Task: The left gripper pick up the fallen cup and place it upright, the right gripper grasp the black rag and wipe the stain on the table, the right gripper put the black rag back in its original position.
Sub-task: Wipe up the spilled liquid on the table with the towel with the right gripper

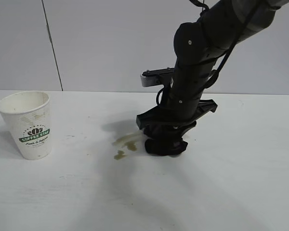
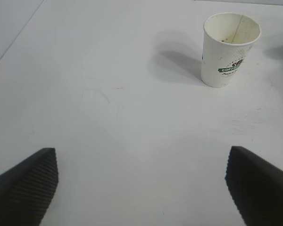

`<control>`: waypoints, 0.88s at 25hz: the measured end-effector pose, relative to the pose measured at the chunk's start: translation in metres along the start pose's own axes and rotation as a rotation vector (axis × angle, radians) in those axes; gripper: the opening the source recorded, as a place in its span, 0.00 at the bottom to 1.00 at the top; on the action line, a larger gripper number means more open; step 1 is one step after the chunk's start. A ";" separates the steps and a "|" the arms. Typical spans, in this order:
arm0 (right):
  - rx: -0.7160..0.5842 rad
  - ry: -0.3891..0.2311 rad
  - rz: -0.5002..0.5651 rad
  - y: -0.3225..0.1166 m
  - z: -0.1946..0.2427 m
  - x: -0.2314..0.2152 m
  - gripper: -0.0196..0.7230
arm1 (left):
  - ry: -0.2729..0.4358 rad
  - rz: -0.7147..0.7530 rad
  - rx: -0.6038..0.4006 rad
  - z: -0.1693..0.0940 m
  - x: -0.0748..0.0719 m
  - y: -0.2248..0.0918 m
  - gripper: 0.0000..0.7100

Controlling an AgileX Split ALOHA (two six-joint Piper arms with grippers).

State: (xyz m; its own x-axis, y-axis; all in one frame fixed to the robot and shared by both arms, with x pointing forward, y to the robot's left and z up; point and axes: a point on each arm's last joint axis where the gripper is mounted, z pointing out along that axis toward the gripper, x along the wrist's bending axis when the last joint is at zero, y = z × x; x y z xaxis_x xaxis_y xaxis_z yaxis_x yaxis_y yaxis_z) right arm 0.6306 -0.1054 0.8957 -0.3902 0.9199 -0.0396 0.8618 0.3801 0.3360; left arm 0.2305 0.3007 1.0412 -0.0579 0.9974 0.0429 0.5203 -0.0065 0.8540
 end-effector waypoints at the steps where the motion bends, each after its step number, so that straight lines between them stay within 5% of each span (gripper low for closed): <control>1: 0.002 0.009 0.008 0.000 0.000 0.003 0.17 | 0.000 0.000 0.000 0.000 0.000 0.000 0.98; 6: 0.004 0.119 0.053 -0.002 -0.003 0.040 0.17 | 0.000 0.000 0.000 0.000 0.000 0.000 0.98; 11: -0.136 0.207 -0.020 0.001 -0.008 0.092 0.17 | 0.000 0.000 0.000 0.000 0.000 0.000 0.98; 22: -0.269 0.193 -0.122 0.004 0.014 0.108 0.17 | 0.000 0.000 0.000 0.000 0.000 0.000 0.98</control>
State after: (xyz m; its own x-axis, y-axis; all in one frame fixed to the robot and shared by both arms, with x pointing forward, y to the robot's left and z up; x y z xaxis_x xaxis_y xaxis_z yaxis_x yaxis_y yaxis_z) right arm 0.5966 -0.0035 0.8797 -0.5611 0.8243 0.0752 0.6987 0.4229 0.5770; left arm 0.2305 0.3007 1.0412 -0.0579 0.9974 0.0429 0.5203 -0.0065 0.8540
